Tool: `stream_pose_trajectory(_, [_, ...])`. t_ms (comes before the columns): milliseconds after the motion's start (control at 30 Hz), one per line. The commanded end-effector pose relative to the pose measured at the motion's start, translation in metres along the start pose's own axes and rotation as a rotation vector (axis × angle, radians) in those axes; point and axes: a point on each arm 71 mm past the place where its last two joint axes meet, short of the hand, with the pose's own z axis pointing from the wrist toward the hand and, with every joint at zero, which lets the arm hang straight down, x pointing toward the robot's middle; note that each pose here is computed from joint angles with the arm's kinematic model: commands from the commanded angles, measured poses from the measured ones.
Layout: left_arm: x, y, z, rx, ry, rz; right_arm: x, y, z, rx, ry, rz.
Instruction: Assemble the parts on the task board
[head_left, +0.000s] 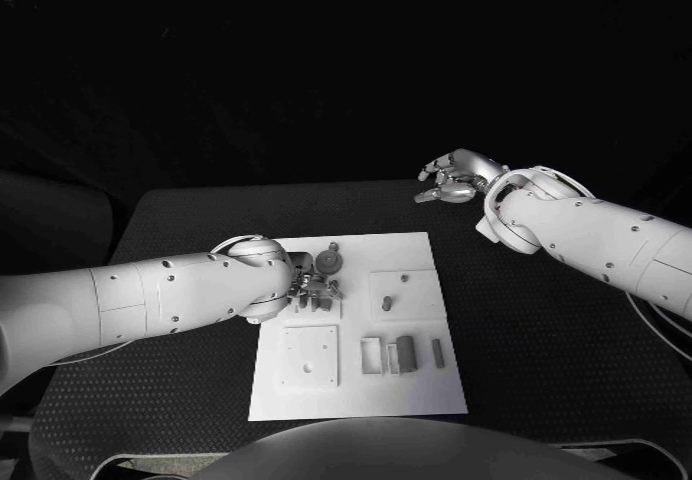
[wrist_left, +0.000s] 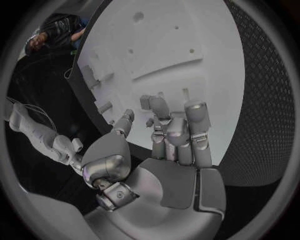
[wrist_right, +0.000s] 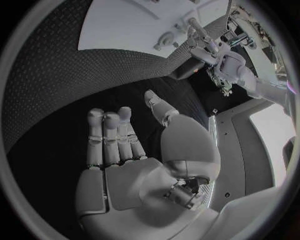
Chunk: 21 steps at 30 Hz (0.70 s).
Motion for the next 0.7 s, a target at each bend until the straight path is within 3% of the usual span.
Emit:
stream_pose_trajectory(33, [0.0006, 0.0005, 0.0007, 0.001, 0.012, 0.027, 0.0008, 0.0013, 0.0002, -0.007, 0.010, -0.007])
stream_pose_trajectory(700, [-0.0016, -0.0036, 0.0013, 0.049, -0.018, 0.019, 0.0018, 0.0023, -0.0002, -0.012, 0.013, -0.006])
